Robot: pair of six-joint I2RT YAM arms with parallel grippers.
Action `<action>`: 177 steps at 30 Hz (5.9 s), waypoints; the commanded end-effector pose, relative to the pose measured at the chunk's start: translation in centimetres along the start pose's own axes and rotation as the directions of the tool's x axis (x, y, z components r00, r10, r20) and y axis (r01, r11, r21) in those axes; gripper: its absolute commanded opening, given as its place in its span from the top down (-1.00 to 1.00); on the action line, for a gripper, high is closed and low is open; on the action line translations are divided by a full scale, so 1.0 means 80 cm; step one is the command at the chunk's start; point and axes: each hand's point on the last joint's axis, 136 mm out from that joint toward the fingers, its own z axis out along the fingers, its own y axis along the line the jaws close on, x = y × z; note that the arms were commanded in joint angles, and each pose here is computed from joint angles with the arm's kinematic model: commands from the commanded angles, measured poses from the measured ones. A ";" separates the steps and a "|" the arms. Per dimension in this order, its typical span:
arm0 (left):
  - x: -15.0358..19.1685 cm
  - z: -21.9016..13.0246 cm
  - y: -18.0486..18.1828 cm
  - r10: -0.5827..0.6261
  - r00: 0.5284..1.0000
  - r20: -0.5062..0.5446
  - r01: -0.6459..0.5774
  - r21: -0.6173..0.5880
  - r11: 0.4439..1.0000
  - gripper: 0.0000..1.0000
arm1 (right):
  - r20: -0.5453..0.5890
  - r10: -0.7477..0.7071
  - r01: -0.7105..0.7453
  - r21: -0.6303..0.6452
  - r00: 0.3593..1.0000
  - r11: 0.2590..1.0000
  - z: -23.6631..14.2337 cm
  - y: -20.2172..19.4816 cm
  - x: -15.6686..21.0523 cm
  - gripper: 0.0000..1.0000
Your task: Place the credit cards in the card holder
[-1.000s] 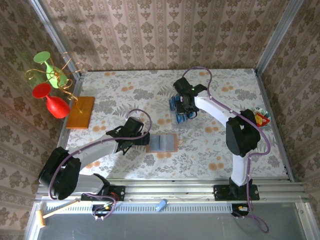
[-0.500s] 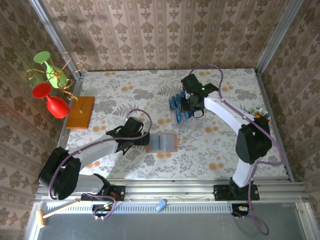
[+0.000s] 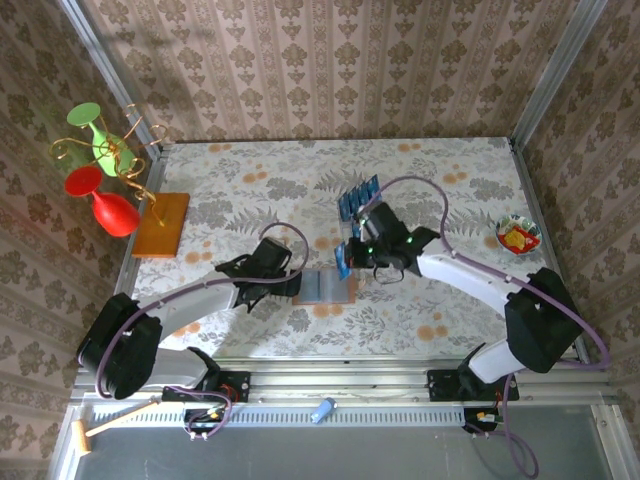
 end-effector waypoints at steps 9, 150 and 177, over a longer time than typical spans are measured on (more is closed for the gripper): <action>0.006 0.006 -0.004 0.046 0.999 -0.010 -0.046 -0.052 0.998 -1.00 | 0.093 0.114 -0.101 -0.133 0.989 0.986 0.035 0.012 0.017 1.00; 0.033 0.023 0.006 0.031 0.999 -0.030 -0.034 -0.091 0.995 -1.00 | 0.019 0.292 -0.267 -0.355 0.956 0.896 0.106 -0.032 0.091 1.00; 0.032 0.022 0.005 0.025 0.999 -0.026 -0.027 -0.085 0.996 -1.00 | -0.075 0.254 -0.264 -0.358 0.964 0.896 0.121 -0.017 0.092 0.73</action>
